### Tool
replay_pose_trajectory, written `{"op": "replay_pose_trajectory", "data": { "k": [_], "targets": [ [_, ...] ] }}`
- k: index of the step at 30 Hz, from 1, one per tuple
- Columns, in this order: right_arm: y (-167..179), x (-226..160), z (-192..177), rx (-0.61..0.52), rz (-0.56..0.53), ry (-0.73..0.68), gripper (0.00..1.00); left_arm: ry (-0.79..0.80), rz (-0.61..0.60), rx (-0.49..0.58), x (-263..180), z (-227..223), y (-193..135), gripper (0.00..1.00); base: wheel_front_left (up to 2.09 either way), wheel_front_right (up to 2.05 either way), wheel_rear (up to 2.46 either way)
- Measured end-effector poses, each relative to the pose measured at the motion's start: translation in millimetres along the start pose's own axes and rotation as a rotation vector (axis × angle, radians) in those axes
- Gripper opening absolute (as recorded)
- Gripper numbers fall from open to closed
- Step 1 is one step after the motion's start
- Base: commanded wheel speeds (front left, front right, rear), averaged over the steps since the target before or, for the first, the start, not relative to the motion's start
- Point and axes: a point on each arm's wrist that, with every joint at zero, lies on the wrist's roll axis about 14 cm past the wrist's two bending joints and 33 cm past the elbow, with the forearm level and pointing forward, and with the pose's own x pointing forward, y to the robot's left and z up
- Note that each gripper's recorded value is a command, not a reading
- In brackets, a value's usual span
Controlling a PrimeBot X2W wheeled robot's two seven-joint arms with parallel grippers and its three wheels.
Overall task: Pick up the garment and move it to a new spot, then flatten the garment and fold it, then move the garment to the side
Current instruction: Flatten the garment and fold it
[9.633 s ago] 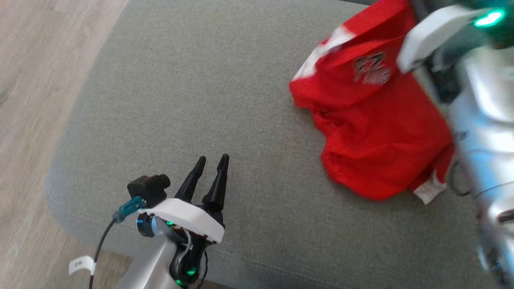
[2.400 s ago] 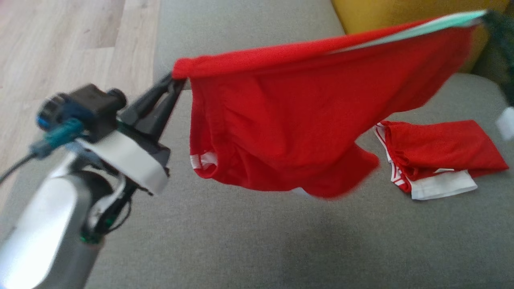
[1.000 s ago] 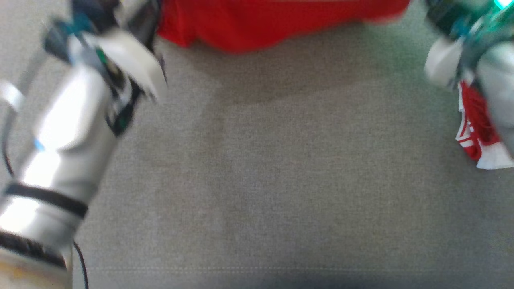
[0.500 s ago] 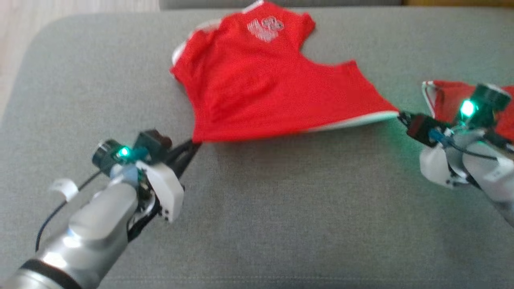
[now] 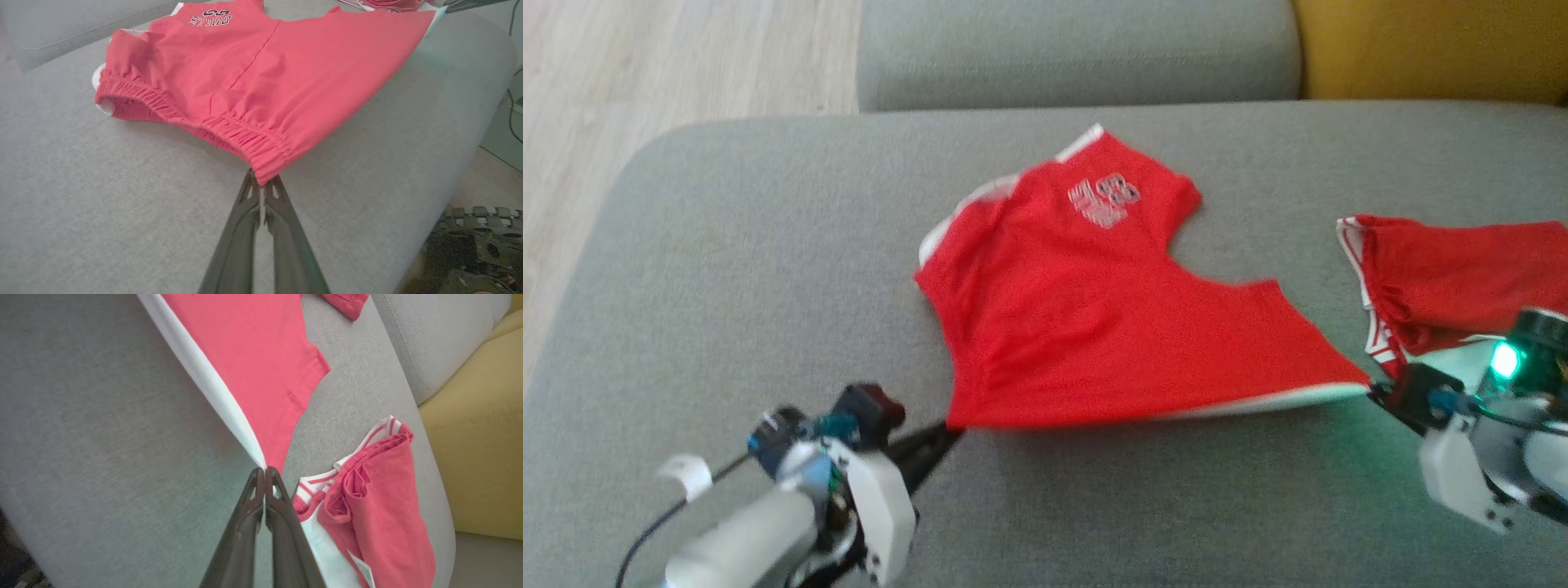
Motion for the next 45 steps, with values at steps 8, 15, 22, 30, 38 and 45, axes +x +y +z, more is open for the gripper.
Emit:
{"op": "replay_pose_trajectory", "data": {
  "k": [8,15,22,30,38,45],
  "targets": [
    [23.9,-55.9,-13.8,0.062,0.048,0.069,0.0,0.038,-0.112,-0.053,-18.3,-4.1,-51.2,0.0,0.0,0.0,0.0],
    [34.7,-92.1,-14.2,0.098,0.093,0.116,0.0,0.037,-0.196,-0.091,-34.8,0.2,-82.5,0.0,0.0,0.0,0.0],
    [16.2,-89.3,-4.7,0.085,0.077,0.104,0.0,0.006,-0.157,-0.107,-35.9,10.7,-75.0,0.0,0.0,0.0,0.0],
    [-52.2,-50.2,26.8,0.006,-0.019,0.047,0.0,-0.082,-0.062,-0.129,-22.0,44.5,-32.9,0.0,0.0,0.0,0.0],
    [-110.1,25.3,77.6,-0.113,-0.058,-0.005,0.0,-0.082,0.0,-0.172,-0.1,47.9,9.8,0.0,0.0,0.0,0.0],
    [-120.0,84.5,102.1,-0.202,-0.041,-0.003,0.0,-0.064,0.075,-0.228,13.3,38.3,44.1,0.0,0.0,0.0,0.0]
  ]
}}
